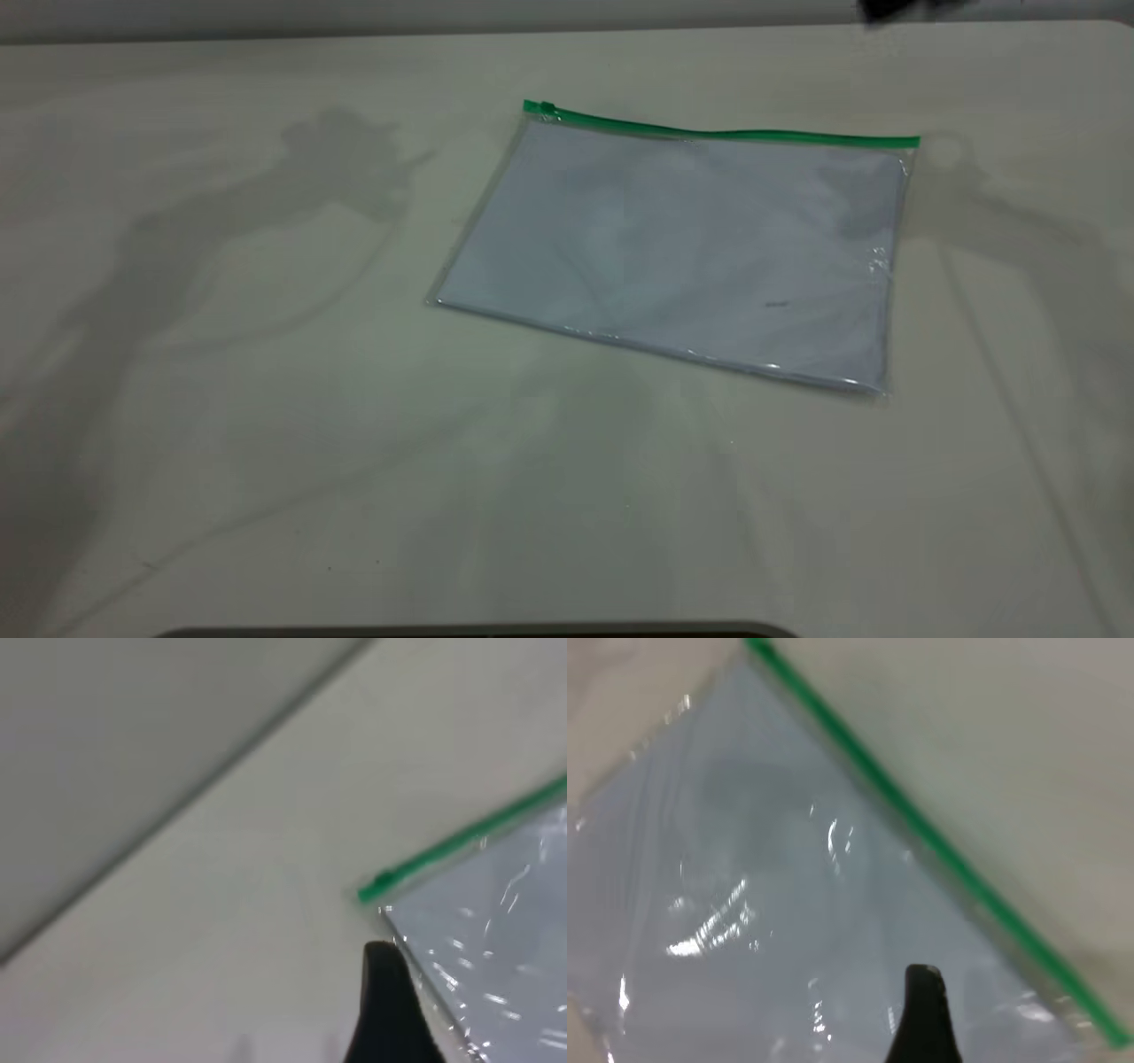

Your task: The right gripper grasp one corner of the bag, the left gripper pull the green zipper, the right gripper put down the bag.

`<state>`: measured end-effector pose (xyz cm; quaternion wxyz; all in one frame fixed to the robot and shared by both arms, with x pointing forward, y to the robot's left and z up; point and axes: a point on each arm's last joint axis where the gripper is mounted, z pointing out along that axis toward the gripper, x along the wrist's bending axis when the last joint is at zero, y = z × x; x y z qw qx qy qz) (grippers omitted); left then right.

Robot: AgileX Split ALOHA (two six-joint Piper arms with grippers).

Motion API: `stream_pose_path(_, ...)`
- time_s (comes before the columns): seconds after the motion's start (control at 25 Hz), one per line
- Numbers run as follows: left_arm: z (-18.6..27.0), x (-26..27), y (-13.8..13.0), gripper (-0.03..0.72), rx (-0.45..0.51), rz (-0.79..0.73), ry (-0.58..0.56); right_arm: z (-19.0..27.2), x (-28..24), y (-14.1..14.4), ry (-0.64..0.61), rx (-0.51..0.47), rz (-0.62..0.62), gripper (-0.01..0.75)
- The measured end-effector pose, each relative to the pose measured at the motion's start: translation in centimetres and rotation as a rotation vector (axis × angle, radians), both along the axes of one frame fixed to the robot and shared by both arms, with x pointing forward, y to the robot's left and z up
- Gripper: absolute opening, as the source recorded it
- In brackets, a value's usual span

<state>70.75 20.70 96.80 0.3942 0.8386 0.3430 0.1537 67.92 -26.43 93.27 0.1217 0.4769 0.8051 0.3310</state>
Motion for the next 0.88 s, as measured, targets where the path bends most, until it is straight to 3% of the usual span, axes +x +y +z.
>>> stream_pose_path(0.16,6.9,-2.5,1.0,0.557,0.043,0.080,0.006,8.8,-2.0,-0.2,-0.151,-0.011,-0.022,0.585)
stream_pose_path(0.4,16.4,-9.3,3.3,0.557,0.107,0.292,0.090,21.1,-8.6,0.1,-0.346,0.073,-0.073,0.560)
stream_pose_path(0.72,24.2,-20.5,6.3,0.557,0.207,0.521,0.201,28.0,-18.4,1.1,-0.318,0.152,0.009,0.558)
stream_pose_path(0.88,26.9,-24.2,7.0,0.557,0.174,0.572,0.101,29.4,-22.9,1.5,-0.264,0.187,0.039,0.558)
